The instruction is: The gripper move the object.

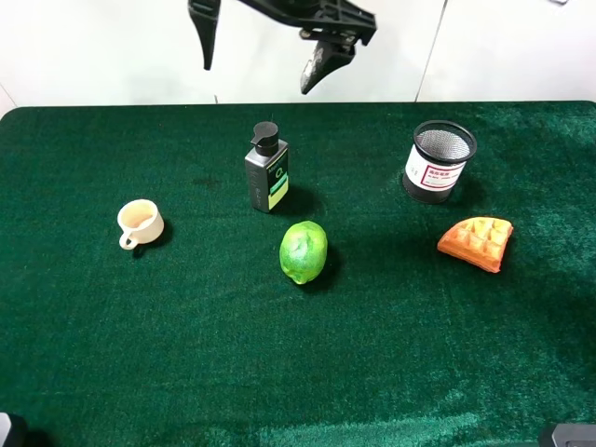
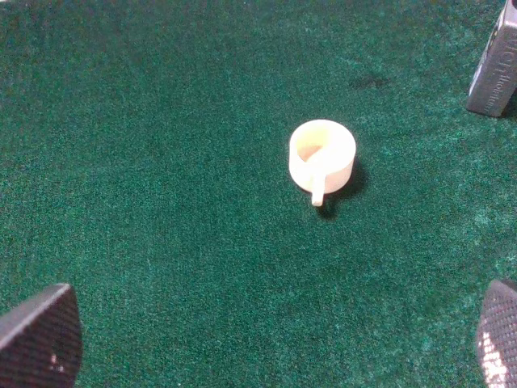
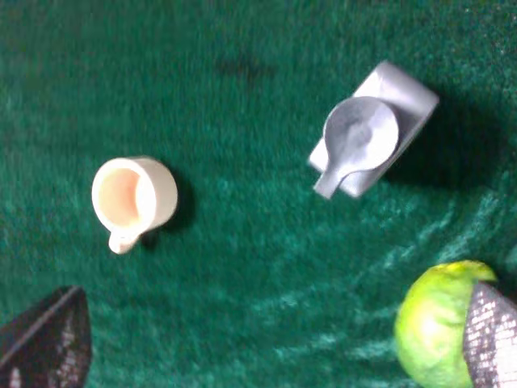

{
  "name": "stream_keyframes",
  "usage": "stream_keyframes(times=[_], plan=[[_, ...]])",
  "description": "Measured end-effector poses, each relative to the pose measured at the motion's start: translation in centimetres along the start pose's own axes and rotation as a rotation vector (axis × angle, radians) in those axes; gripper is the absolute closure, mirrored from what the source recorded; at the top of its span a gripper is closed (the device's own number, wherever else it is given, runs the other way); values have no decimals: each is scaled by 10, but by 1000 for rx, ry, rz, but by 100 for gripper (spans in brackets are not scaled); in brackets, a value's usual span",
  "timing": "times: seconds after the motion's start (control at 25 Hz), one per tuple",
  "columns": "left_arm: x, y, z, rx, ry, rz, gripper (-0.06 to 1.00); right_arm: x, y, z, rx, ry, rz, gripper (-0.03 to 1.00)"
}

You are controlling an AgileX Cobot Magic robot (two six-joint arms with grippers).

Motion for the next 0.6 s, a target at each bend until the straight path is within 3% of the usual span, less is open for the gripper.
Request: stream_keyframes(times=[0.2,0.36,0.6], plan=[[0,0,0,0,0,0,-5,-11,-5,-3,-131,-32,61,28],[0,0,0,0,0,0,-5,-20,-10,-8,-156,-45,129,28],[0,0,0,0,0,0,-5,-42,-6,-15,-160,-44,148,28]])
Point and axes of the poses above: a point on each arm's last joint axis where the gripper is mounted, x pointing back along that axis away from the gripper, y along the wrist's bending axis when the last joint is at zero, z = x × y, the point moved 3 cm from there along -x, pointing out along that axis toward the gripper, and after that the axes turned 11 degrees about -x, right-handed, at the moved point
